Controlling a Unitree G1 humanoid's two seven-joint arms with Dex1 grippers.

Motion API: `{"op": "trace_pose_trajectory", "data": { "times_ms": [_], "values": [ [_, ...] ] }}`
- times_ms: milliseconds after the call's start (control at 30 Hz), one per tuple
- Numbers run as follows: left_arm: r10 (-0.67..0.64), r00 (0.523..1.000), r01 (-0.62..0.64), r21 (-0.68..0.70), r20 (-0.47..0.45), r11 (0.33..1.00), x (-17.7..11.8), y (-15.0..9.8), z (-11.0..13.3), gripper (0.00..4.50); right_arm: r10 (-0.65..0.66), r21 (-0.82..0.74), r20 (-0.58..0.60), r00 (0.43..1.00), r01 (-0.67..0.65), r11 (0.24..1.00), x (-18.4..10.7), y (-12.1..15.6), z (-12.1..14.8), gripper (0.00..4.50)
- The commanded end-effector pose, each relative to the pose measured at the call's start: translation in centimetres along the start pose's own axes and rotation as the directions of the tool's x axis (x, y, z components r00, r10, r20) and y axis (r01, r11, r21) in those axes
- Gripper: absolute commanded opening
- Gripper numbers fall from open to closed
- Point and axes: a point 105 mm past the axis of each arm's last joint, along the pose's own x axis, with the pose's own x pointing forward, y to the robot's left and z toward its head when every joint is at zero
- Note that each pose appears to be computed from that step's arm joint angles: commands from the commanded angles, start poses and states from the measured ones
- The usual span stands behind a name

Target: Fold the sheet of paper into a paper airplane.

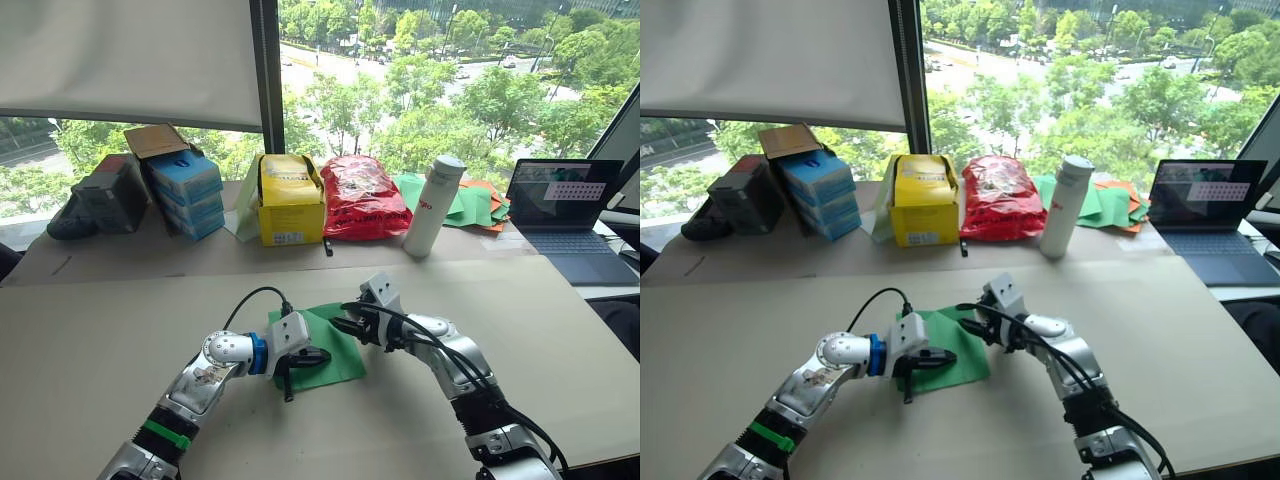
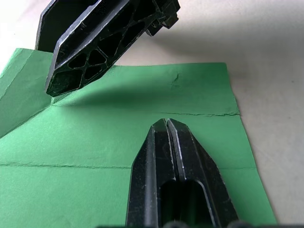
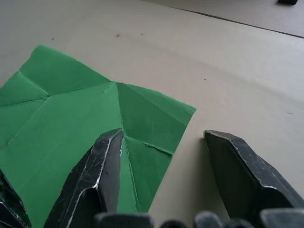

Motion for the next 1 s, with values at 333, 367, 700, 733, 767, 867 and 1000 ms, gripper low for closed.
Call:
{"op": "trace_pose_trajectory", "data": {
  "times_ms": [333,367,700,733,767,867,1000],
  "values": [
    [-0.014,0.997,0.011,-0.032,-0.071,0.999,-0.4,-0.6,-1.9,0.0,0.019,-0.012,0.107,0.994,-0.017,1.0,-0.2,0.8,1.8,0.02],
    [-0.011,0.997,0.008,-0.034,-0.071,0.999,-0.4,-0.6,-1.9,0.0,0.028,-0.022,0.124,0.992,-0.025,0.999,-0.3,1.1,2.1,0.02],
    [0.092,0.996,-0.091,-0.114,0.009,0.989,-3.5,0.9,0.3,0.0,0.087,-0.296,0.246,0.965,-0.011,0.955,-2.8,5.2,2.5,0.02],
    [0.096,0.995,-0.093,-0.123,0.012,0.988,-3.7,0.9,0.5,0.0,0.088,-0.314,0.248,0.965,-0.006,0.95,-2.9,5.3,2.5,0.02],
    [0.1,0.995,-0.098,-0.133,0.008,0.986,-4.2,0.9,0.4,0.0,0.081,-0.369,0.248,0.965,0.016,0.929,-3.0,5.5,2.3,0.02],
    [0.12,0.993,-0.122,-0.155,-0.023,0.98,-5.3,0.9,-0.2,0.0,0.073,-0.511,0.24,0.968,0.062,0.857,-3.1,6.4,1.8,0.02],
    [0.128,0.99,-0.137,-0.174,-0.059,0.975,-5.7,0.7,-1.2,0.0,0.071,-0.61,0.201,0.977,0.069,0.789,-2.8,7.2,0.7,0.02]
  ]
}}
